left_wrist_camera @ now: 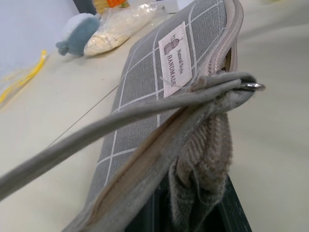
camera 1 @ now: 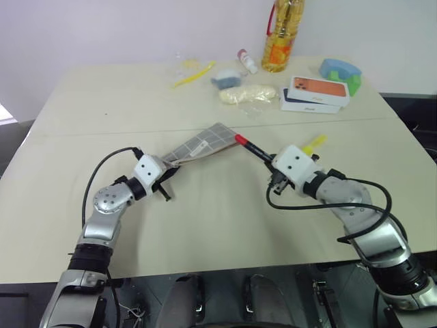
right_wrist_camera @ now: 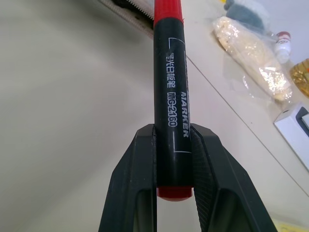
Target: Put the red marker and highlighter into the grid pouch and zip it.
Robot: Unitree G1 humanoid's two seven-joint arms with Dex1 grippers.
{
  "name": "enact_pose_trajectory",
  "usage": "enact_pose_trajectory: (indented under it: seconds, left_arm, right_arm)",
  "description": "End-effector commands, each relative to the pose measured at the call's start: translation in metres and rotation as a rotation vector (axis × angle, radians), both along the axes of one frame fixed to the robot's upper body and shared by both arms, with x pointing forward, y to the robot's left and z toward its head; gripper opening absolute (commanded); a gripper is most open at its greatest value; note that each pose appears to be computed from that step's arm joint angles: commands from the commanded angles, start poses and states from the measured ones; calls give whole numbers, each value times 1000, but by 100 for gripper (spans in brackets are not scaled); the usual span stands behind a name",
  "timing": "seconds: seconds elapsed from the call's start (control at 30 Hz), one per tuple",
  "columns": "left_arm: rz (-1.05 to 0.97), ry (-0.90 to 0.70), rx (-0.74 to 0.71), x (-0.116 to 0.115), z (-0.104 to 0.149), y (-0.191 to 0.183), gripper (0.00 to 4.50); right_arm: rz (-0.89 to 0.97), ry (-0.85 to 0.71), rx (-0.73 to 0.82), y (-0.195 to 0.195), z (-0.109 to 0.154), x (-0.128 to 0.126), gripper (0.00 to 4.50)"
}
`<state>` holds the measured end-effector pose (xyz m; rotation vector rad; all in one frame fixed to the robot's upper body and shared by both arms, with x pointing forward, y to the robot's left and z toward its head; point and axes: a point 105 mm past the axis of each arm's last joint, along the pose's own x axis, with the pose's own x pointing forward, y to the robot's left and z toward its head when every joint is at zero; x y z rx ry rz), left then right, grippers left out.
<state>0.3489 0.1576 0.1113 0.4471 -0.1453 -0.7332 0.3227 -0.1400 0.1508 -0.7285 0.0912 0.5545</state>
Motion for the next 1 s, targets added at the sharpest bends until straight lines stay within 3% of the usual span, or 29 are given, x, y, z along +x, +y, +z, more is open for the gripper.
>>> enact_pose_trajectory:
  seconds: [0.03, 1.0]
  left_arm:
    - [-3, -41, -20, -2, 11, -1, 0]
    - [-38, -43, 4, -7, 9, -6, 0]
  right_arm:
    - [39, -40, 17, 6, 11, -3, 42]
    - [60, -25, -36, 5, 6, -6, 42]
